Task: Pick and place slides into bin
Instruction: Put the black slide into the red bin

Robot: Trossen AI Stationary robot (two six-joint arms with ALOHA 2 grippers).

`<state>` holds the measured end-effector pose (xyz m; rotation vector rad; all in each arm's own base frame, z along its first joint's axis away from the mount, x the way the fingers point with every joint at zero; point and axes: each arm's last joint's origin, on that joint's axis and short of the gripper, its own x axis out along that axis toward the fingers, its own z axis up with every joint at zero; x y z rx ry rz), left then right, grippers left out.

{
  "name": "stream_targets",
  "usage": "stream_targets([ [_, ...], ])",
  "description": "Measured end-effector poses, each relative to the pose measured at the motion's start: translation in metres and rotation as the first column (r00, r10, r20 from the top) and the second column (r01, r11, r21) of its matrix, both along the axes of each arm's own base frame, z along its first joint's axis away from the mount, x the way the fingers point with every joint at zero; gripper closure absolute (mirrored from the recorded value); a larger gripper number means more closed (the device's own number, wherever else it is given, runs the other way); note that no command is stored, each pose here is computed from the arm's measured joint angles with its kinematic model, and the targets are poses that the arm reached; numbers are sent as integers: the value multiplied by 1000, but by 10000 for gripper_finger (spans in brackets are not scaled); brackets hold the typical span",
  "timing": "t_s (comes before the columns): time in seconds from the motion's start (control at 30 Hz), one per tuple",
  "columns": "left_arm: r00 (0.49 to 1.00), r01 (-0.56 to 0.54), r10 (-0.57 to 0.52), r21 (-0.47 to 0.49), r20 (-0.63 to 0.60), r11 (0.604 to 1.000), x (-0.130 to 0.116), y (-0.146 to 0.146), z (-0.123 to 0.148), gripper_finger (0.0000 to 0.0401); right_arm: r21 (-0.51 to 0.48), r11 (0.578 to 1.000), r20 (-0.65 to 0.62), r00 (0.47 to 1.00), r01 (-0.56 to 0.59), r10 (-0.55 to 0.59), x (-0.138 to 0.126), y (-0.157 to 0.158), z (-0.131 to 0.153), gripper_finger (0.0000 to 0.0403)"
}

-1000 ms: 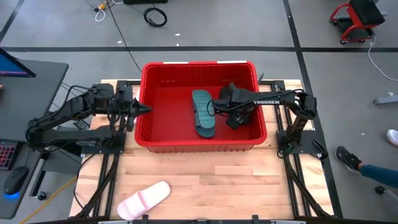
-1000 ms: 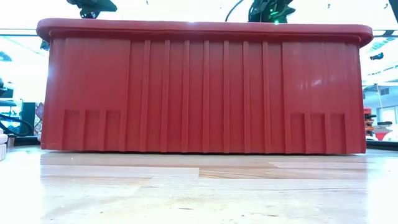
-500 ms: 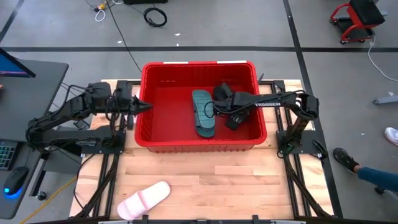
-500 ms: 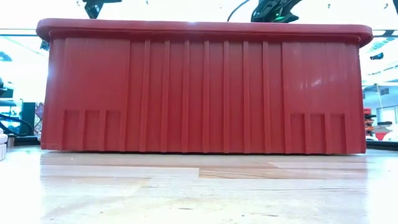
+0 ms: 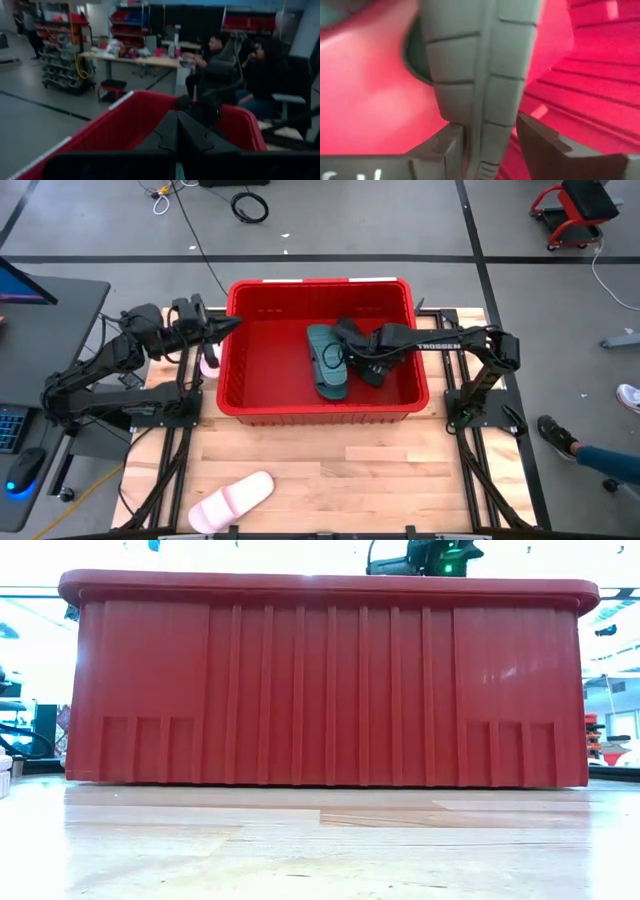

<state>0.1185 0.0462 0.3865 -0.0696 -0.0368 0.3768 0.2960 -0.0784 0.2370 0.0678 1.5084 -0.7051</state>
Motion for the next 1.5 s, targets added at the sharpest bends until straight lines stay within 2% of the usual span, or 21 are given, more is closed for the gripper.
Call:
stream_targets([
  [0.27, 999, -26, 27, -12, 23, 1000, -1, 3, 2, 389, -21, 974, 20, 974, 225, -224, -10, 0, 4, 241],
  [0.47, 998, -56, 56, -9, 7, 998, 2, 8, 0, 383, 18, 942, 113, 935, 336, -336, -5, 0, 3, 304],
  [0.67, 998, -58, 59, 52, -31, 997, 5, 9, -1, 394, 57, 936, 134, 927, 346, -351, -3, 1, 3, 384],
  [0.8, 997, -70, 72, 58, -24, 996, 5, 11, -1, 391, 149, 946, 145, 940, 287, -308, 2, 2, 13, 395],
  [0.87, 996, -79, 81, 62, -23, 995, 5, 13, 0, 384, 187, 959, 169, 955, 213, -245, 7, 3, 23, 378],
  [0.97, 995, -91, 93, 81, -24, 993, 6, 15, 0, 377, 217, 971, 231, 962, 99, -149, 15, 2, 44, 328],
  [1.07, 994, -101, 104, 79, -36, 992, 7, 17, -1, 373, 202, 979, 276, 959, 13, -69, 18, -5, 61, 260],
  [1.17, 993, -108, 111, 78, -38, 991, 6, 18, -1, 372, 186, 983, 301, 952, 8, -65, 17, -17, 70, 185],
  [1.4, 992, -110, 114, 72, -54, 991, 6, 18, -3, 383, 246, 969, 274, 959, -4, -66, 10, -32, 53, 29],
  [1.5, 992, -110, 114, 72, -56, 991, 6, 18, -3, 385, 288, 952, 315, 949, -106, 10, 13, -35, 40, 10],
])
